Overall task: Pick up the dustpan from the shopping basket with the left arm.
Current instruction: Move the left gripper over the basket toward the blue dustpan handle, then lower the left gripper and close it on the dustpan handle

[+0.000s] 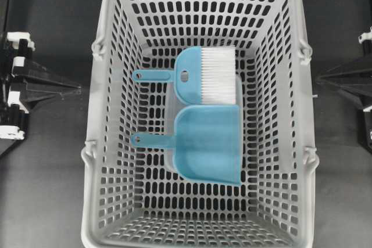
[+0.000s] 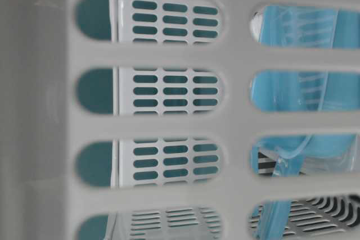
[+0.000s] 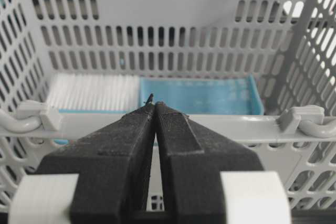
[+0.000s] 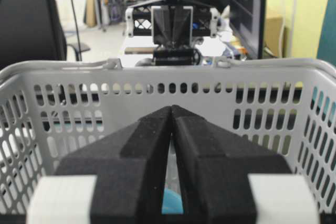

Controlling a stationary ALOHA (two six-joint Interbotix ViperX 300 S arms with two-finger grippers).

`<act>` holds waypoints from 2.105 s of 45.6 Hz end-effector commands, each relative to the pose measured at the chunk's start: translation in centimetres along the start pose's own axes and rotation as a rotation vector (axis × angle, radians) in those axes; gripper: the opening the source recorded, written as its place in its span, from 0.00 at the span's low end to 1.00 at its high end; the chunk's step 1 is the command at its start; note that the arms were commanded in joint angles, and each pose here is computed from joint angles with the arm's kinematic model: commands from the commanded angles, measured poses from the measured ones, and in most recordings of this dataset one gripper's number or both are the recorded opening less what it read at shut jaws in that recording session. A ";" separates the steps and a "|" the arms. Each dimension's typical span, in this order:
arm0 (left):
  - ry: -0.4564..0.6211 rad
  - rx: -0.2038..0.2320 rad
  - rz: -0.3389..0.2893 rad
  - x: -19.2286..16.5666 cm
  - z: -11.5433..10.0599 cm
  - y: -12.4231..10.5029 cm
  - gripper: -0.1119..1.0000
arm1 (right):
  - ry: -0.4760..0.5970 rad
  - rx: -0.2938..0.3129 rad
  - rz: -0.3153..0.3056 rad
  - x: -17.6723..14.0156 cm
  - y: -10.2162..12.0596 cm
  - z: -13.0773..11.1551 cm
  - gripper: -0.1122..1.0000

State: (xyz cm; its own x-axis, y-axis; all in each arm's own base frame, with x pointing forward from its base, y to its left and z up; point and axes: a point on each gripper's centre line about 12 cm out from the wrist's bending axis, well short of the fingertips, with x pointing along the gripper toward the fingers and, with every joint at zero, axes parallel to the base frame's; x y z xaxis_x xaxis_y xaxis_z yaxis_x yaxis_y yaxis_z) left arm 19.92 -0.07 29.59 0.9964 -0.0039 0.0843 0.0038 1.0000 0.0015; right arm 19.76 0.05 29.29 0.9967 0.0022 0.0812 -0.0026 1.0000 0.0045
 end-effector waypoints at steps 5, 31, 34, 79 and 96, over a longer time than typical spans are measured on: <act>0.051 0.006 -0.006 1.0 3.3 -0.1 0.10 | 0.003 0.011 0.003 0.1 0.1 0.0 0.11; 0.650 0.019 -0.004 11.5 11.0 -0.6 0.10 | 0.043 0.013 0.014 0.0 0.3 -0.4 0.10; 0.729 0.021 -0.005 13.3 10.5 -0.8 0.10 | 0.049 0.013 0.015 0.0 0.3 -0.5 0.10; 1.362 0.074 -0.049 21.5 -7.1 -4.0 0.91 | 0.071 0.015 0.036 -0.3 0.7 -1.2 0.10; 1.349 0.034 -0.028 20.8 -10.3 -4.4 0.90 | 0.079 0.015 0.041 -0.3 0.8 -1.4 0.10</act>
State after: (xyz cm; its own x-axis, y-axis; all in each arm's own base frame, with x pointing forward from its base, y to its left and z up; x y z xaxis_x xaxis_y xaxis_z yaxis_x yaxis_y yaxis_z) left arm 41.45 -4.45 20.92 0.2852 0.0009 -0.9585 0.0457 0.9989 0.0145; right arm 19.42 0.81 27.64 0.9991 0.0412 -0.0015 -0.0412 0.9990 0.0151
